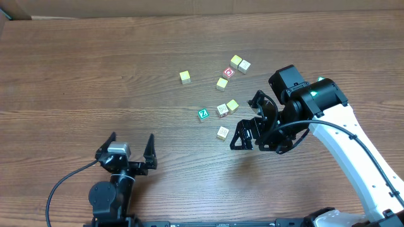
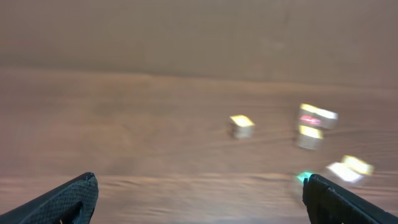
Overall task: Flip 4 blocks
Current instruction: 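Move the right gripper over the wooden block near the front center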
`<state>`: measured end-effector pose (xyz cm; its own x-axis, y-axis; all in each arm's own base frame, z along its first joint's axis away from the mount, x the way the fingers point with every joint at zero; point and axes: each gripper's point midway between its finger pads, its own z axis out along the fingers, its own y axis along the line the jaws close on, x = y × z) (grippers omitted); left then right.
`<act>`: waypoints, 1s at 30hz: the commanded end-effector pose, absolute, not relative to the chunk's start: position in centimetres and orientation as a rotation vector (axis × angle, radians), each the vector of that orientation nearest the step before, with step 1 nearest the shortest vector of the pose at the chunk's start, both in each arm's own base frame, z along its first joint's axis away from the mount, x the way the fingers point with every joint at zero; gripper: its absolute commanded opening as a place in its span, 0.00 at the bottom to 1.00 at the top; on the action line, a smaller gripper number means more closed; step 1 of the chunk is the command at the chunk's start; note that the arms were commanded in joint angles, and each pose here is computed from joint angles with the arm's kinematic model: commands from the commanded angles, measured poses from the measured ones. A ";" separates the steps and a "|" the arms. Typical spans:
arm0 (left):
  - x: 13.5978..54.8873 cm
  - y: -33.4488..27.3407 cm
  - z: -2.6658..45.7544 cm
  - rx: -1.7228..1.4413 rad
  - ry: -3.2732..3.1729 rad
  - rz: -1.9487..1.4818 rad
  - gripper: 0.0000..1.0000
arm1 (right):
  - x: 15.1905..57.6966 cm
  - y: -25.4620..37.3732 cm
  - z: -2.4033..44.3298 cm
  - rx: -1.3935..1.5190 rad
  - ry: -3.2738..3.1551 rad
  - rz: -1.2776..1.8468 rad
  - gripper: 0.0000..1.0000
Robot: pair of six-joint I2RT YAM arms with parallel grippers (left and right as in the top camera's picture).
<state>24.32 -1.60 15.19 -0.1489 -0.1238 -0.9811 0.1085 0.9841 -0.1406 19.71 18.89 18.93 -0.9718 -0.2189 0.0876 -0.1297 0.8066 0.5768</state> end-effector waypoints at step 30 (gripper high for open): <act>29.5 -8.6 14.2 -0.023 2.999 -0.560 1.00 | 23.7 13.7 15.3 -0.088 -3.135 -0.359 1.00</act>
<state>29.02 -7.31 13.74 -0.9943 -0.0591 -0.0892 -0.0302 0.9548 -0.2957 22.70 16.73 17.08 -0.9944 -0.1045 0.0142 -0.0894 0.9064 0.4130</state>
